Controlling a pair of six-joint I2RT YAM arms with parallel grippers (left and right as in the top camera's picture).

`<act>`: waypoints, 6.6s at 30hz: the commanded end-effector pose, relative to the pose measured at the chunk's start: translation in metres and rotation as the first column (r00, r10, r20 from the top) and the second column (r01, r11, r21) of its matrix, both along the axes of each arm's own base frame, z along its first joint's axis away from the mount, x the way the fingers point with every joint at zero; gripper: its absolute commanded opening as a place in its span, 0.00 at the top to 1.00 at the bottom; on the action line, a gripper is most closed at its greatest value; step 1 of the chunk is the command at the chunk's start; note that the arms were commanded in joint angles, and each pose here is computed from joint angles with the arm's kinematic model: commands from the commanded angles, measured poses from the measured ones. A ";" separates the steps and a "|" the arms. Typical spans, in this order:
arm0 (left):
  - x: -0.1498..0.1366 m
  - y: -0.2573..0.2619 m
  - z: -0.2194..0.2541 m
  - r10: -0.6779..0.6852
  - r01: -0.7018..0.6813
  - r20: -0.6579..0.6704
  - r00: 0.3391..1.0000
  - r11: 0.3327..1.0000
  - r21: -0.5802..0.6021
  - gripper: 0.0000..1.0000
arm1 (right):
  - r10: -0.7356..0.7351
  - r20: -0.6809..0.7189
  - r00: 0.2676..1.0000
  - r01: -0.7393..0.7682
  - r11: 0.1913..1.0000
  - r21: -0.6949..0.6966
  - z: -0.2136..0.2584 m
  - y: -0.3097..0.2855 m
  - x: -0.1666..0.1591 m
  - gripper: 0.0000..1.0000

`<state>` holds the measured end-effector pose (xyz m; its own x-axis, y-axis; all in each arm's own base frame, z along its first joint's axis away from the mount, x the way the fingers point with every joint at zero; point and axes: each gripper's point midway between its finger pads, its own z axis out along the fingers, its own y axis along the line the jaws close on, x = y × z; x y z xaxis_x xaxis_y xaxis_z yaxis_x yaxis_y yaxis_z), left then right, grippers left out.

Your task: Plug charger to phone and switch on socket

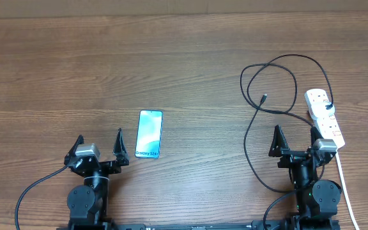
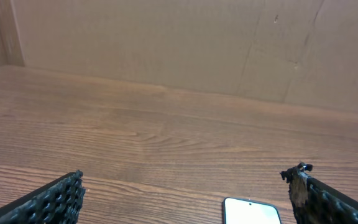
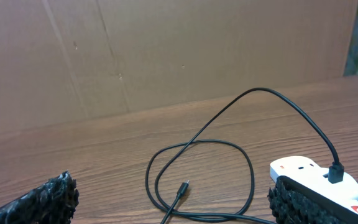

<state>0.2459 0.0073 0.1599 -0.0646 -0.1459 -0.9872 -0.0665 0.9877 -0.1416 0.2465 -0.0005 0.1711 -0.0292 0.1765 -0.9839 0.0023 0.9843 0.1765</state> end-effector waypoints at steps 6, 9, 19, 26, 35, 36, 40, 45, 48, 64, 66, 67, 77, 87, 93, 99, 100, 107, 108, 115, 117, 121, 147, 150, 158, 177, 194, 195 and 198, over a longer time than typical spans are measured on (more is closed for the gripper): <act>0.000 0.000 -0.002 -0.005 0.005 0.003 1.000 1.000 0.017 0.00 | 0.000 0.006 1.000 0.000 1.000 -0.004 -0.001 0.000 0.000 0.00; 0.000 0.000 -0.002 -0.005 0.005 0.003 1.000 1.000 0.017 0.00 | 0.000 0.006 1.000 0.000 1.000 -0.004 -0.001 0.000 0.000 0.00; 0.000 0.000 -0.002 -0.005 0.005 0.002 1.000 1.000 0.017 0.00 | 0.001 0.006 1.000 -0.001 1.000 -0.004 -0.001 0.000 0.000 0.00; 0.000 0.000 -0.002 -0.005 0.005 0.003 1.000 1.000 0.017 0.00 | 0.000 0.006 1.000 0.000 1.000 -0.004 -0.001 0.000 0.000 0.00; 0.000 0.000 -0.002 -0.005 0.005 0.003 1.000 1.000 0.017 0.00 | 0.001 0.006 1.000 -0.001 1.000 -0.004 -0.001 0.000 0.000 0.00; 0.000 0.000 -0.002 -0.005 0.005 0.003 1.000 1.000 0.017 0.01 | 0.000 0.006 1.000 0.000 1.000 -0.004 -0.001 0.000 0.000 0.00; 0.000 0.000 -0.002 -0.005 0.005 0.003 1.000 1.000 0.017 0.00 | 0.000 0.006 1.000 0.000 1.000 -0.004 -0.001 0.000 0.000 0.00; 0.000 0.000 -0.002 -0.005 0.005 0.003 1.000 1.000 0.017 0.00 | 0.001 0.006 1.000 -0.001 1.000 -0.004 -0.001 0.000 0.000 0.00; 0.000 0.000 -0.002 -0.005 0.005 0.003 1.000 1.000 0.017 0.00 | 0.000 0.006 1.000 0.000 1.000 -0.004 -0.001 0.000 0.000 0.00; 0.000 -0.007 -0.003 -0.042 0.042 0.001 0.999 0.999 -0.012 0.01 | 0.001 0.006 1.000 -0.001 1.000 -0.004 -0.001 0.000 0.000 0.00; 0.000 -0.010 -0.003 -0.061 0.061 0.001 0.998 0.998 -0.014 0.00 | 0.000 0.006 1.000 0.000 1.000 -0.004 -0.001 0.000 0.000 0.00; 0.000 -0.013 -0.003 -0.075 0.075 0.001 0.997 0.997 -0.015 0.00 | 0.001 0.006 1.000 -0.001 1.000 -0.004 -0.001 0.000 0.000 0.00; -0.005 -0.027 0.006 -0.157 0.156 -0.017 0.987 0.987 -0.049 0.00 | 0.000 0.006 1.000 0.000 1.000 -0.004 -0.001 0.000 0.000 0.00; -0.020 -0.026 0.032 -0.156 0.153 -0.056 0.986 0.987 -0.053 0.00 | 0.000 0.006 1.000 0.000 1.000 -0.004 -0.001 0.000 0.000 0.00; -0.026 -0.026 0.046 -0.156 0.153 -0.053 0.986 0.987 -0.053 0.00 | 0.001 0.006 1.000 -0.001 1.000 -0.004 -0.001 0.000 0.000 0.00; -0.021 -0.026 0.055 -0.157 0.152 -0.098 0.983 0.987 -0.056 0.01 | 0.001 0.006 1.000 -0.001 1.000 -0.004 -0.001 0.000 0.000 0.00; -0.020 -0.027 0.057 -0.157 0.151 -0.110 0.981 0.987 -0.058 0.00 | 0.001 0.006 1.000 -0.001 1.000 -0.004 -0.001 0.000 0.000 0.00; -0.001 -0.027 0.074 -0.158 0.144 -0.248 0.956 0.987 -0.075 0.00 | 0.001 0.006 1.000 -0.001 1.000 -0.004 -0.001 0.000 0.000 0.00; 0.002 -0.028 0.076 -0.158 0.142 -0.273 0.949 0.987 -0.078 0.00 | 0.001 0.006 1.000 -0.001 1.000 -0.004 -0.001 0.000 0.000 0.00; 0.023 -0.033 0.091 -0.182 0.143 -0.483 0.857 0.983 -0.117 0.00 | 0.001 0.006 1.000 -0.001 1.000 -0.004 -0.001 0.000 0.000 0.00; 0.029 -0.040 0.093 -0.219 0.165 -0.540 0.813 0.975 -0.148 0.00 | 0.000 0.006 1.000 0.000 1.000 -0.004 -0.001 0.000 0.000 0.00; 0.041 -0.052 0.092 -0.252 0.183 -0.655 0.713 0.968 -0.173 0.00 | 0.000 0.006 1.000 0.000 1.000 -0.004 -0.001 0.000 0.000 0.00; 0.085 -0.101 -0.032 -0.190 0.225 -0.945 0.267 0.966 -0.131 0.00 | 0.000 0.006 1.000 0.000 1.000 -0.004 -0.001 0.000 0.000 0.00; 0.084 -0.101 -0.045 -0.179 0.219 -0.958 0.226 0.967 -0.130 0.00 | 0.001 0.006 1.000 -0.001 1.000 -0.004 -0.001 0.000 0.000 0.00; 0.082 -0.101 -0.082 -0.153 0.204 -0.981 0.117 0.971 -0.127 0.00 | 0.001 0.006 1.000 -0.001 1.000 -0.004 -0.001 0.000 0.000 0.00; 0.076 -0.100 -0.122 -0.125 0.171 -0.992 0.000 0.977 -0.123 0.01 | 0.001 0.006 1.000 -0.001 1.000 -0.004 -0.001 0.000 0.000 0.00; 0.079 -0.111 -0.125 -0.132 0.204 -0.991 0.022 0.971 -0.125 0.00 | 0.001 0.006 1.000 -0.001 1.000 -0.004 -0.001 0.000 0.000 0.00; 0.079 -0.111 -0.126 -0.131 0.204 -0.991 0.022 0.971 -0.124 0.00 | 0.000 0.006 1.000 0.000 1.000 -0.004 -0.001 0.000 0.000 0.00; 0.078 -0.107 -0.128 -0.113 0.203 -0.993 0.021 0.973 -0.106 0.00 | 0.000 0.006 1.000 0.000 1.000 -0.004 -0.001 0.000 0.000 0.00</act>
<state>0.3225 -0.1014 0.0352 -0.9973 0.0644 0.0345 0.0620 0.9958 -0.0678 0.2465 -0.0006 0.1711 -0.0291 0.1768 -0.9838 0.0027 0.9842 0.1768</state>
